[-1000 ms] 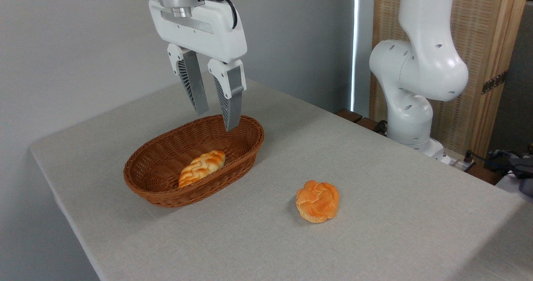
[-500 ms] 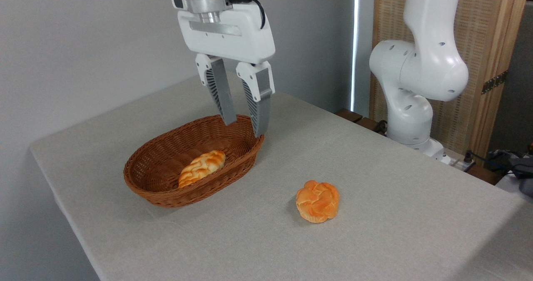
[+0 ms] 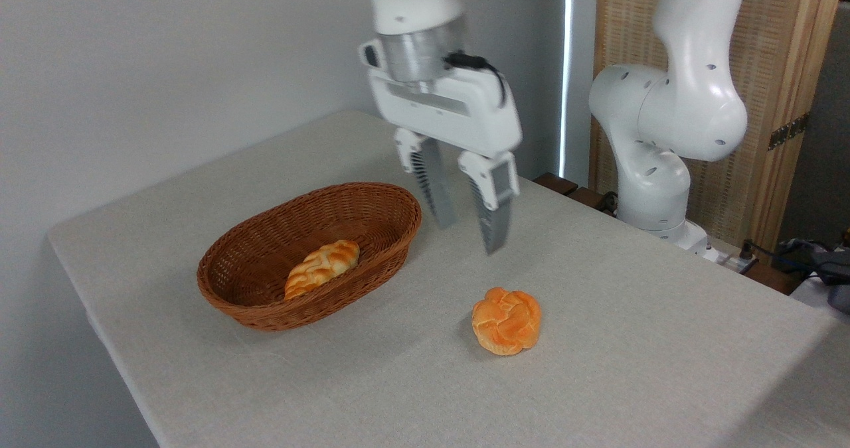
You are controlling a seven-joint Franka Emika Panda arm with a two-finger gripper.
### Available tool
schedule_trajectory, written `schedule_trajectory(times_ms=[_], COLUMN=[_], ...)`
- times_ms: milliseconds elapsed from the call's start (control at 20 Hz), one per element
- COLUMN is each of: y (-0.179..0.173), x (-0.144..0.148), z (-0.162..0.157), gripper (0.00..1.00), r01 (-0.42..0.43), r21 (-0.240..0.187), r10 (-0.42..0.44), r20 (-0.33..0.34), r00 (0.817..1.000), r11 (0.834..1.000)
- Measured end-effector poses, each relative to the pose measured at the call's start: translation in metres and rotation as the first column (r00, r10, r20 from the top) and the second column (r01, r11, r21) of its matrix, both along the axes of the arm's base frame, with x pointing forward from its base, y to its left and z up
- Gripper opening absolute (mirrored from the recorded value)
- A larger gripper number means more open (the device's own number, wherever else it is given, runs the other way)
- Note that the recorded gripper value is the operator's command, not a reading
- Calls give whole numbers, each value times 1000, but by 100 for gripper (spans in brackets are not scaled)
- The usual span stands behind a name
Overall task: Put bread into the basket
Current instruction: 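Move the open gripper over the round orange bun and lower it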
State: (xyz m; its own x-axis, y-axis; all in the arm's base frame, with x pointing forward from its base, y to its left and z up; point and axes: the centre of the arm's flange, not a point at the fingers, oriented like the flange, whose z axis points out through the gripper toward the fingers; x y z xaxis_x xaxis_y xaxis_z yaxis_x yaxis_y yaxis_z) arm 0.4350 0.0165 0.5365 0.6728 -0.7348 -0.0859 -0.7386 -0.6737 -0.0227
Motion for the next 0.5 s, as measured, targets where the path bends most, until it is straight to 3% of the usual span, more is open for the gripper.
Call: schedule_trajectory(times_ms=[250,400,500], y=[22,19,18], x=[-18,-21,-25], z=[-16,-38,-52], gripper=[100,95,93], r01=[73,192,219], r21=[-29,-37,-45], r10=[-73,-193,-220], r20=[19,-6,-34], r00=[997,981,975], r11=[997,981,975])
